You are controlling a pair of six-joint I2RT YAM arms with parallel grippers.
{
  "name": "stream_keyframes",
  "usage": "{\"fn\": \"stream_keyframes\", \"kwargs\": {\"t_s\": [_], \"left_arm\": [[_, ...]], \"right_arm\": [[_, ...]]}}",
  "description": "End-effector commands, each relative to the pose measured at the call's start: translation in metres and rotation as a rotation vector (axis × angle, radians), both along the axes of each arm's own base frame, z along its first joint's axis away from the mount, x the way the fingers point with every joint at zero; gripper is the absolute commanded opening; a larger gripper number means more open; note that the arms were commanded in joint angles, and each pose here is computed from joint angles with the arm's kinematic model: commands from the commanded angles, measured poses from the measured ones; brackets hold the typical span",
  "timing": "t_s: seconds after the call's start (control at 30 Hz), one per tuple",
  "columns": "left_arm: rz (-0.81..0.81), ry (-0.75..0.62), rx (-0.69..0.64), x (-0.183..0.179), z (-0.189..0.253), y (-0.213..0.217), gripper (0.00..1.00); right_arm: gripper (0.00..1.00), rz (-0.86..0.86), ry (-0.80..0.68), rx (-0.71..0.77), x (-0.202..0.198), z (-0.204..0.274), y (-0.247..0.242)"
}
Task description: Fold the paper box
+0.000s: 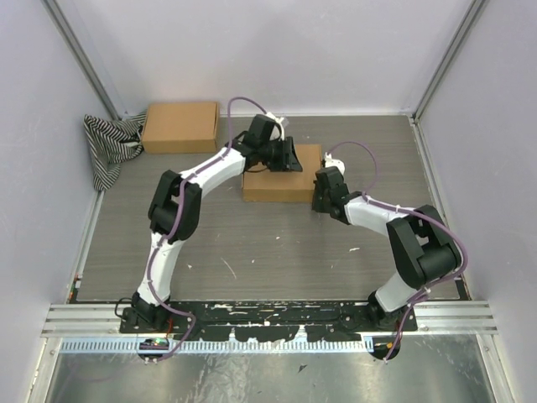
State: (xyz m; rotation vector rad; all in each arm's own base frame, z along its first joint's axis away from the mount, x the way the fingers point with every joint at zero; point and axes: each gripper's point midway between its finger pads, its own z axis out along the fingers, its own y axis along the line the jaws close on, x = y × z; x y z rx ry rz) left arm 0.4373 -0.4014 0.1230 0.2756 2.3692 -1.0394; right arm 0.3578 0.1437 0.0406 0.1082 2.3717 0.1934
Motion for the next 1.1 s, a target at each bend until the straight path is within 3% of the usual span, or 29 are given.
{"fn": "stream_keyframes", "kwargs": {"t_s": [0.0,0.27,0.47,0.63,0.77,0.83,0.87,0.9,0.93,1.07], "left_arm": [[-0.008,0.042,0.038,0.0,-0.027,-0.008,0.5],[-0.053,0.119,0.064,-0.021,-0.06,-0.006,0.47],[-0.086,0.113,0.068,-0.029,-0.054,-0.002,0.47],[-0.061,0.022,0.124,-0.025,-0.023,0.013,0.54],[-0.009,-0.115,0.15,-0.017,0.03,0.029,0.62],[0.039,-0.178,0.173,-0.013,0.057,0.042,0.79],[0.057,-0.209,0.181,-0.013,0.07,0.048,0.83],[0.081,-0.236,0.192,-0.014,0.083,0.056,0.85],[0.107,-0.265,0.204,-0.016,0.096,0.065,0.86],[0.261,-0.354,0.281,-0.04,0.123,0.122,0.87]], "right_arm": [[0.01,-0.049,-0.059,0.043,0.02,0.009,0.004],[0.01,-0.135,-0.205,0.069,0.053,0.017,0.0],[0.01,-0.144,-0.258,0.102,0.059,0.03,0.002],[0.01,-0.13,-0.287,0.101,0.043,0.06,-0.005],[0.01,-0.114,-0.321,0.075,0.024,0.098,-0.017],[0.01,-0.112,-0.34,0.056,0.016,0.117,-0.024],[0.03,-0.114,-0.348,0.05,0.012,0.126,-0.027],[0.08,-0.108,-0.356,0.037,0.008,0.134,-0.03],[0.18,-0.104,-0.363,0.028,0.003,0.142,-0.033],[0.68,-0.097,-0.385,-0.014,-0.015,0.166,-0.047]]}}
